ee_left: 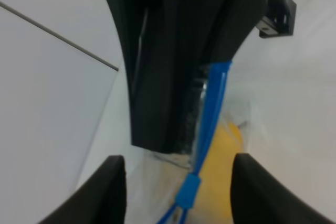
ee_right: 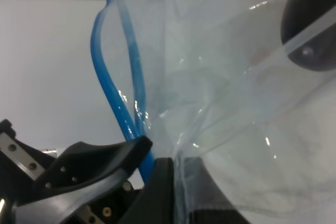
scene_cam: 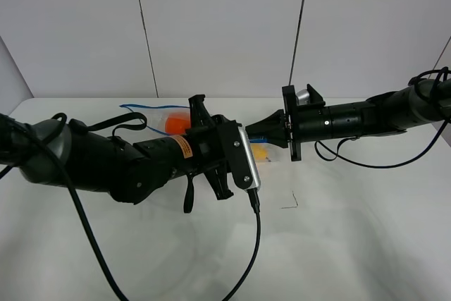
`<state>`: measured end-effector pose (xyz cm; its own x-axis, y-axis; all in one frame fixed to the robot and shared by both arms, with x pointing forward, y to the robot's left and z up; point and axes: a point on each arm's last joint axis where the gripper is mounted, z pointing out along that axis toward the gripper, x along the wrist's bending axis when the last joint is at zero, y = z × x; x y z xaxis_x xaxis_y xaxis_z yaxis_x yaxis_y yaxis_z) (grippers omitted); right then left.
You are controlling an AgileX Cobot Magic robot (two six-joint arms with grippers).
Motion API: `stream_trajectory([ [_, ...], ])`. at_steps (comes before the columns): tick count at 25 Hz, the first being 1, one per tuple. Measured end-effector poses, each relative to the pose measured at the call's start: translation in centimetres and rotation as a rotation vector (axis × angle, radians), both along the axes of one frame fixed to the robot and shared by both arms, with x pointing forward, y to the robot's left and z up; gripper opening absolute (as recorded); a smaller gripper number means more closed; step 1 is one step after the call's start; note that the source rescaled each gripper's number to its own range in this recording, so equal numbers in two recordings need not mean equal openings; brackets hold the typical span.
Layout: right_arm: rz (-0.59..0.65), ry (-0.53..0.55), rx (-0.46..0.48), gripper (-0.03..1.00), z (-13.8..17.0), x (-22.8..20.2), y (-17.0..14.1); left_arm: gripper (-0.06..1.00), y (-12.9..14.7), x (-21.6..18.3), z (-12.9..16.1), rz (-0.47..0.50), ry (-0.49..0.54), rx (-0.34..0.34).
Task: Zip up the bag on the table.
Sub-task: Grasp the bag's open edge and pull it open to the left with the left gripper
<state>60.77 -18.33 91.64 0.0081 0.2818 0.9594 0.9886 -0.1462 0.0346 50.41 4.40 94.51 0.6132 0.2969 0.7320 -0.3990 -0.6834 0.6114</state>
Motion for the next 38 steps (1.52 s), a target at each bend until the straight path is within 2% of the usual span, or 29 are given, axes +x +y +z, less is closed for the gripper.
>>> stream_trajectory([
  [3,0.0,0.0,0.0,0.0,0.0,0.0,0.0,0.48,-0.03,0.03,0.14,0.0,-0.012,-0.011],
  [9,0.0,0.0,0.0,0.0,0.0,0.0,0.0,0.27,-0.02,0.02,0.11,-0.002,-0.013,-0.005],
  [19,-0.002,0.0,0.002,0.0,0.02,0.02,0.0,0.2,-0.01,0.01,0.06,-0.009,-0.026,0.017],
  [24,-0.006,0.002,0.005,0.0,0.04,0.05,0.0,0.04,-0.01,0.0,0.01,-0.011,-0.024,0.022],
  [33,-0.006,0.003,0.005,0.0,0.04,0.05,0.0,0.0,-0.01,0.0,0.01,-0.012,-0.025,0.023],
  [38,-0.008,0.003,0.006,0.0,0.05,0.06,0.0,0.0,0.02,0.03,0.01,-0.022,-0.058,0.057],
])
